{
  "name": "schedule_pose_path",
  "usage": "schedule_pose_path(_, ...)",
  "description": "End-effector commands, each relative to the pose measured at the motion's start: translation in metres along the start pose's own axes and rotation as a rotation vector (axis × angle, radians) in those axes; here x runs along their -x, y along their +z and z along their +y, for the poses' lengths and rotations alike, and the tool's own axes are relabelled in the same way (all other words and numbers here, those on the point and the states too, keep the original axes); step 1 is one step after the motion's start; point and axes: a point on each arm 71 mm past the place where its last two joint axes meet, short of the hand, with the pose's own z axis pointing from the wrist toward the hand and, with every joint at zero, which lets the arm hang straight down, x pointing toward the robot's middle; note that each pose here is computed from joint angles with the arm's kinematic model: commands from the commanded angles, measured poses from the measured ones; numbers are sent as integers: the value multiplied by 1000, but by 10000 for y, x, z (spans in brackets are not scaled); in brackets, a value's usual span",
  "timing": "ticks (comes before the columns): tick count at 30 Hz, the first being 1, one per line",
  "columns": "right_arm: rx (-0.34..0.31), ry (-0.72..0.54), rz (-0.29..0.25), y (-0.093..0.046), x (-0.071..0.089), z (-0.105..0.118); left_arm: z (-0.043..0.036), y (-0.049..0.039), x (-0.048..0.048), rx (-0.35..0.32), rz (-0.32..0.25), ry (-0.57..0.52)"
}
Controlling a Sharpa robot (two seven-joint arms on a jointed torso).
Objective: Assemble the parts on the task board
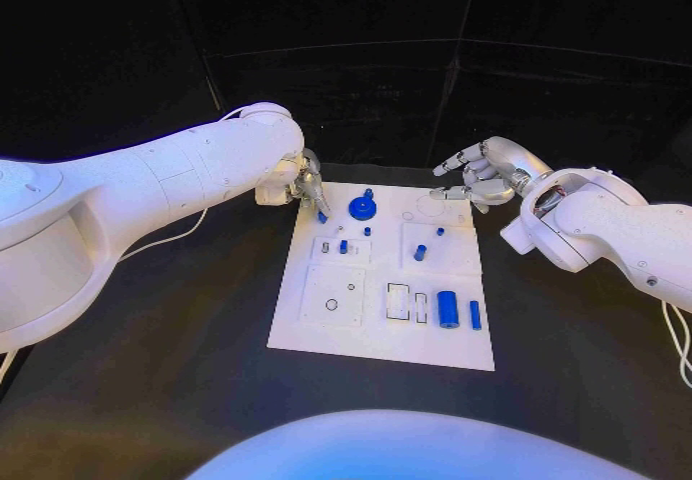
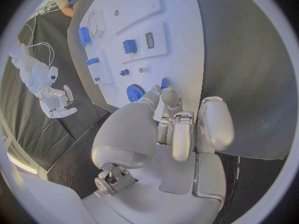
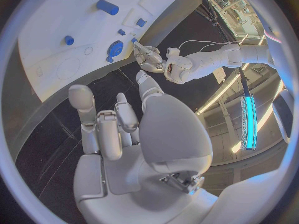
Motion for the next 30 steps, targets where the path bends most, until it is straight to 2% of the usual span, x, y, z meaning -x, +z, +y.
schedule_pose_path(1, 9, 2, 6, 0, 2, 15, -17, -4, -11, -14, 23, 0)
schedule_pose_path(19, 10, 2, 4, -3, 6, 15, -19, -23, -23, -51, -13, -35)
schedule_pose_path(30, 8, 0, 0, -16, 23, 0, 49, -143, -74, -105, -53, -68)
